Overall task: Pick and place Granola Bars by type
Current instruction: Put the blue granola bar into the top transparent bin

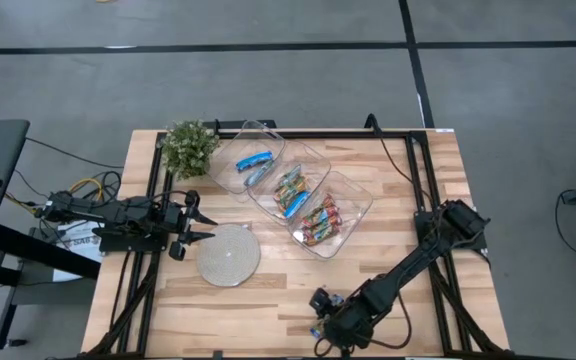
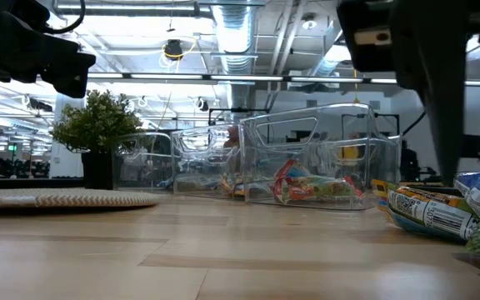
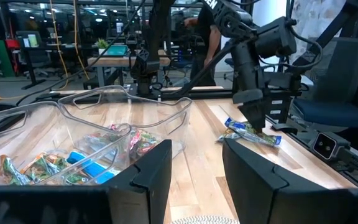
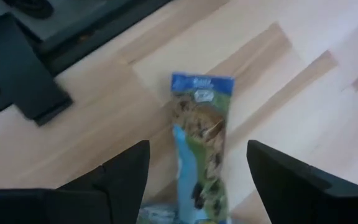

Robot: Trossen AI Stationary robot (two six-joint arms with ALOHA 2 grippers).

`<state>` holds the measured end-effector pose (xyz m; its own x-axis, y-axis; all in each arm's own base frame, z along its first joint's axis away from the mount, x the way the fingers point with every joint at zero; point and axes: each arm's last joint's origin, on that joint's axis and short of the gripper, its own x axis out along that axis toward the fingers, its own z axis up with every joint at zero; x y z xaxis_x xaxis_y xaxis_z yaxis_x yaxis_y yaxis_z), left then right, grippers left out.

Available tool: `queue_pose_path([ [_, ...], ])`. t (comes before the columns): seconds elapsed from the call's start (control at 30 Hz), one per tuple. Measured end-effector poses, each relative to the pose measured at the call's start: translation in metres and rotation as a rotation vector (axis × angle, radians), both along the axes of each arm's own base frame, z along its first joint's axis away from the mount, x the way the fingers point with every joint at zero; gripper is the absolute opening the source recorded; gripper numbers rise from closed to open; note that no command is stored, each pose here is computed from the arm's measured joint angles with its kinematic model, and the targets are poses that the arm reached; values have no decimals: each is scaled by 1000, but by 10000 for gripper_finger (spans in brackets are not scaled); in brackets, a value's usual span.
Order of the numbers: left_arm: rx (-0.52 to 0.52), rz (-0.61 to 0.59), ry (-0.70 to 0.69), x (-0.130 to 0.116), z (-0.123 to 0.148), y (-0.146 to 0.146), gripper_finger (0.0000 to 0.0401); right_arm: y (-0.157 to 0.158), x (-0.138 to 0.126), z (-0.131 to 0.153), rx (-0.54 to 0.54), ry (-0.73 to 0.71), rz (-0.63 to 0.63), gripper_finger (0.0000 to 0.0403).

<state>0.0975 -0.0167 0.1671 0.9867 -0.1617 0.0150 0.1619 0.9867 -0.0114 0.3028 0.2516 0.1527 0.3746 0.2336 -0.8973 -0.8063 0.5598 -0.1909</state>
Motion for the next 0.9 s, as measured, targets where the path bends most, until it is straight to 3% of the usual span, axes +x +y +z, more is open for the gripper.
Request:
queue_pose_path([
  [0.17,0,0,0,0,0,0,138,-7,-1,-11,-23,84,-43,260],
  [0.47,0,0,0,0,0,0,138,-16,8,-19,-29,112,-118,250],
  [0.9,0,0,0,0,0,0,138,-14,4,-20,-18,133,-157,93],
])
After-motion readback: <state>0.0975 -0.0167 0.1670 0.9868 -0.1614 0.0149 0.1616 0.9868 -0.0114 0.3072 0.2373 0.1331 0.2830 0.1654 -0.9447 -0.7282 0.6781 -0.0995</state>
